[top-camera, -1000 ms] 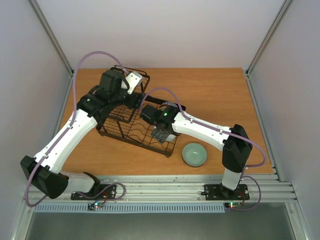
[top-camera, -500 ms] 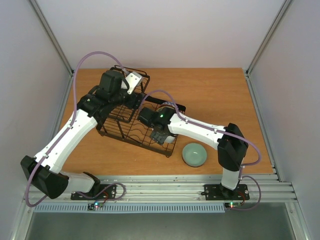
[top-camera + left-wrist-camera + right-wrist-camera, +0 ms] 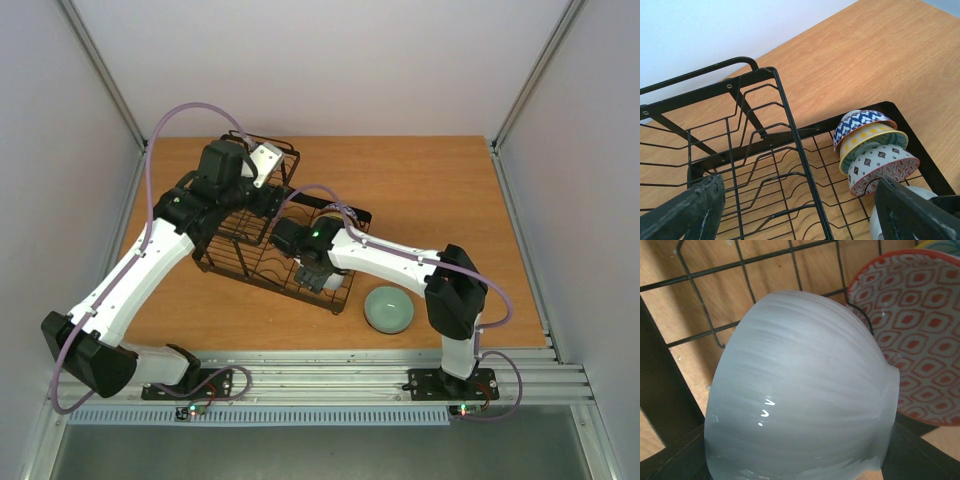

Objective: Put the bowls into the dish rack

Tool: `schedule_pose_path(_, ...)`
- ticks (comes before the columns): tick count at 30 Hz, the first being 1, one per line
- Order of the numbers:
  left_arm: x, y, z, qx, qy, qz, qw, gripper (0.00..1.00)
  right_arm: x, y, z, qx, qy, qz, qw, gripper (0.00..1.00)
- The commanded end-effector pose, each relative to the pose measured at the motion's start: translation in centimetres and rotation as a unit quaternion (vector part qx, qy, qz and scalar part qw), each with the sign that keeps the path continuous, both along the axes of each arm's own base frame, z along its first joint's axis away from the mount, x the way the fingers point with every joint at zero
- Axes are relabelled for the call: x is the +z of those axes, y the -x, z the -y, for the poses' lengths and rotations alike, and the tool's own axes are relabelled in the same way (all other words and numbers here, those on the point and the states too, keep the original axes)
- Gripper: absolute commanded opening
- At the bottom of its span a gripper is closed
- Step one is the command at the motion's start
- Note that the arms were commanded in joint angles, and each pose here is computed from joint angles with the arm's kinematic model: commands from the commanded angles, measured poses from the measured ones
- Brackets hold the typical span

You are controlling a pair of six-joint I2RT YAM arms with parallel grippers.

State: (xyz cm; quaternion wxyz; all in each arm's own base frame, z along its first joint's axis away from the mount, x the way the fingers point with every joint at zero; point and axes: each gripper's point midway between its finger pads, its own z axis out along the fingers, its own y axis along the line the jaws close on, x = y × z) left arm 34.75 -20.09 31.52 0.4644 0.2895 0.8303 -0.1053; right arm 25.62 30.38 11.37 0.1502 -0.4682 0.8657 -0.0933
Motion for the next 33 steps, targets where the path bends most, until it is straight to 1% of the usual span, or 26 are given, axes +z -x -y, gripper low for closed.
schedule_pose_path(1, 1.3, -0.1, 0.8, -0.015, 0.021, 0.027, 0.999, 0.83, -0.2, 0.4, -1.6, 0.029, -0.012, -0.008, 0.999, 0.01)
schedule_pose_path(5, 1.3, -0.2, 0.9, -0.015, 0.021, 0.026, 0.999, 0.83, -0.9, 0.7, -1.1, 0.023, 0.000, -0.015, 1.000, 0.02)
schedule_pose_path(7, 1.3, -0.2, 0.9, -0.016, 0.021, 0.026, 0.999, 0.83, -1.1, 0.7, -0.9, 0.019, 0.002, -0.016, 1.000, 0.07)
schedule_pose_path(8, 1.3, -0.2, 0.9, -0.016, 0.021, 0.025, 0.999, 0.83, -1.2, 0.8, -0.9, 0.019, 0.002, -0.018, 1.000, 0.12)
schedule_pose_path(10, 1.2, -0.2, 1.0, -0.018, 0.021, 0.024, 0.999, 0.83, -1.2, 0.9, -0.8, 0.017, 0.002, -0.018, 1.000, 0.30)
schedule_pose_path(12, 1.3, -0.1, 1.0, -0.020, 0.022, 0.024, 0.999, 0.83, -1.2, 0.9, -0.8, 0.016, 0.002, -0.018, 1.000, 0.45)
schedule_pose_path(13, 1.2, -0.1, 1.0, -0.020, 0.022, 0.024, 0.999, 0.83, -1.2, 0.9, -0.8, 0.015, 0.002, -0.017, 1.000, 0.54)
schedule_pose_path(14, 1.3, -0.1, 1.1, -0.020, 0.023, 0.024, 0.999, 0.83, -1.2, 0.8, -0.7, 0.015, 0.003, -0.017, 1.000, 0.67)
schedule_pose_path(15, 1.4, 0.0, 1.0, -0.020, 0.023, 0.024, 0.999, 0.83, -1.2, 0.8, -0.7, 0.014, 0.004, -0.016, 1.000, 0.75)
schedule_pose_path(17, 1.4, 0.0, 1.0, -0.020, 0.024, 0.025, 0.999, 0.83, -1.2, 0.7, -0.6, 0.011, 0.005, -0.011, 1.000, 0.82)
schedule_pose_path(20, 1.5, 0.1, 1.0, -0.021, 0.023, 0.026, 0.999, 0.83, -1.0, 0.6, -0.5, 0.008, 0.006, -0.006, 1.000, 0.89)
schedule_pose_path(24, 1.5, 0.1, 1.0, -0.021, 0.024, 0.026, 0.999, 0.83, -0.6, 0.5, -0.1, 0.002, 0.006, 0.001, 1.000, 0.94)
schedule_pose_path(33, 1.4, 0.1, 1.0, -0.022, 0.024, 0.024, 0.999, 0.84, 0.7, 0.0, 1.2, -0.013, 0.009, 0.034, 0.999, 0.98)
